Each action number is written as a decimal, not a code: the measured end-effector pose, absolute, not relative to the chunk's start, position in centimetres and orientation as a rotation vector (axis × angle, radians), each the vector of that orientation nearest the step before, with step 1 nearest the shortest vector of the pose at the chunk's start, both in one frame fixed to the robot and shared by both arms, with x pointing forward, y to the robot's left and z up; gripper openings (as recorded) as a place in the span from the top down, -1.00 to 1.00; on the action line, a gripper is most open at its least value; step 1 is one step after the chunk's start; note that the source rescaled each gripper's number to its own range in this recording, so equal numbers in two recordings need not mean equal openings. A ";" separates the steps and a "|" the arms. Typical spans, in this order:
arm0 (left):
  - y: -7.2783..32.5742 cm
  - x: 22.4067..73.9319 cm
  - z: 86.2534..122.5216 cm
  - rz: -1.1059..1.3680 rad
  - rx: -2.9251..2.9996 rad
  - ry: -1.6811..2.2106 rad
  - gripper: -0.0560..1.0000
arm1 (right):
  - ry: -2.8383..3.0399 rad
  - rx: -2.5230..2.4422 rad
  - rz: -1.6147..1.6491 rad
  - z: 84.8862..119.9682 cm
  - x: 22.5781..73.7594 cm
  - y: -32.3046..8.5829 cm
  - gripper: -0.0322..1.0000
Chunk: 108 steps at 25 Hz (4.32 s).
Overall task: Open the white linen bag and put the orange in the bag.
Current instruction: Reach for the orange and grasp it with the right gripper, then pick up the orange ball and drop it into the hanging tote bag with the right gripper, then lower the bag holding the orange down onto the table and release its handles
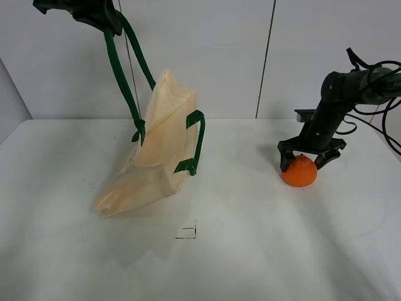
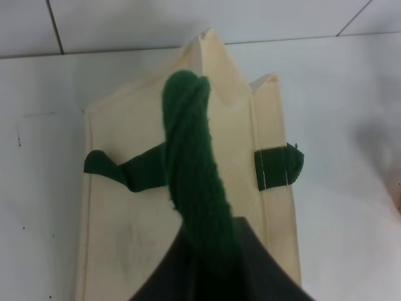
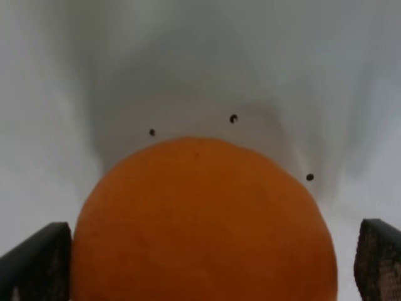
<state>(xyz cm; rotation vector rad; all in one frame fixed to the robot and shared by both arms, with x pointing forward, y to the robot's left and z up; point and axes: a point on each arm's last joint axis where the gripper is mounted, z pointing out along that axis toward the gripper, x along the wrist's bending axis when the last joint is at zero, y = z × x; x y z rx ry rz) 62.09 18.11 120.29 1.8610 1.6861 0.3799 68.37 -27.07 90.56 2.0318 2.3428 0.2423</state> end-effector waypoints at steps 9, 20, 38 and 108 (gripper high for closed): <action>18.1 62.1 120.3 0.380 1.861 1.686 0.89 | 2.349 2.040 0.245 91.2 68.2 -27.0 0.94; 18.1 62.1 120.3 0.380 1.862 1.685 0.89 | 2.244 2.008 0.845 105.9 69.1 -24.4 0.93; 18.1 62.1 120.3 0.381 1.863 1.684 0.89 | 2.454 1.704 1.310 104.5 66.9 -3.2 0.93; 18.1 62.1 120.3 0.380 1.863 1.682 0.89 | 2.149 2.100 0.211 105.7 60.0 -28.1 -0.89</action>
